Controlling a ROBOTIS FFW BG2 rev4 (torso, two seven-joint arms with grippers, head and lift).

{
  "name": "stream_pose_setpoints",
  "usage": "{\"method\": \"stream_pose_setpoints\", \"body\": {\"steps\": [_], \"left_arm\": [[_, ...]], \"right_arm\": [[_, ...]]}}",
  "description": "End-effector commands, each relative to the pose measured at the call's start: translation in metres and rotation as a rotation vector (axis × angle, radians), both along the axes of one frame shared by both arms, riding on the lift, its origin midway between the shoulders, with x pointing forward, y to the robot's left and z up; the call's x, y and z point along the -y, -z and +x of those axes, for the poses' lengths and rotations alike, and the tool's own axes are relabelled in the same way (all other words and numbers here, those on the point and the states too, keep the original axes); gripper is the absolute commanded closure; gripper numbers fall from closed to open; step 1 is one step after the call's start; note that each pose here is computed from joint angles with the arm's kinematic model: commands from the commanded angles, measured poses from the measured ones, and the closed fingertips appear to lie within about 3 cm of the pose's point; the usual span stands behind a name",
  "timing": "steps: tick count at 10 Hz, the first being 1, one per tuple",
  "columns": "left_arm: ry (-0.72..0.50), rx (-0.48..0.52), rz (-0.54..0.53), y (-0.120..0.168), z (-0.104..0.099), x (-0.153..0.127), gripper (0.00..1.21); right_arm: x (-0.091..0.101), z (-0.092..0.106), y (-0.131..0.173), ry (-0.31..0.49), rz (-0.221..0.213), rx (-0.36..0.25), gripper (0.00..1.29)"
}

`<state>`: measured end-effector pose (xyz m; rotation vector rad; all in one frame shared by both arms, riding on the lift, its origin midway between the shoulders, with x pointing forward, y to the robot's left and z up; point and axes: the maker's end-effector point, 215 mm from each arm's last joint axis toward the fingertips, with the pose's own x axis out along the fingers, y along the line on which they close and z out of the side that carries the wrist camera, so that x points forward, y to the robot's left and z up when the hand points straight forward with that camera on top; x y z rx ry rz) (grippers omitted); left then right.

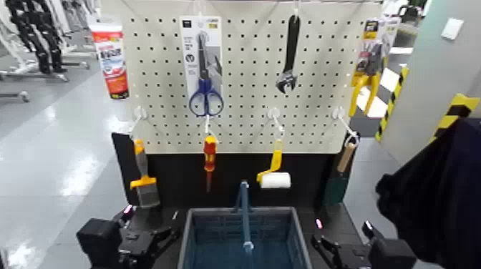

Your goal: Put the red screwdriver into the crate.

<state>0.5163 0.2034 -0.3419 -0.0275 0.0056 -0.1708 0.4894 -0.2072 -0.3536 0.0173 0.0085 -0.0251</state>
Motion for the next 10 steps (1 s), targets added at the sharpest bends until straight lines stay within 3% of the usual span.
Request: {"method": "stream_pose_setpoints", "body": {"steps": [1,5,10], "left_arm": [[0.012,-0.011,-0.001,0.003,0.001,0.002,0.1],[0.059,-0.025,0.002,0.003,0.009,0.004,0.1],[0.25,-0.036,-0.024,-0.013,0.043,0.008,0.1]], "right_arm": [[0.0,0.0,0.001,0.0,0.001,-0.002,0.14],[-0.003,0.0,0.001,-0.004,0.002,-0.002,0.14],[-0.005,0.002,0.002,-0.008,0.003,-0.004,0.14]]}}
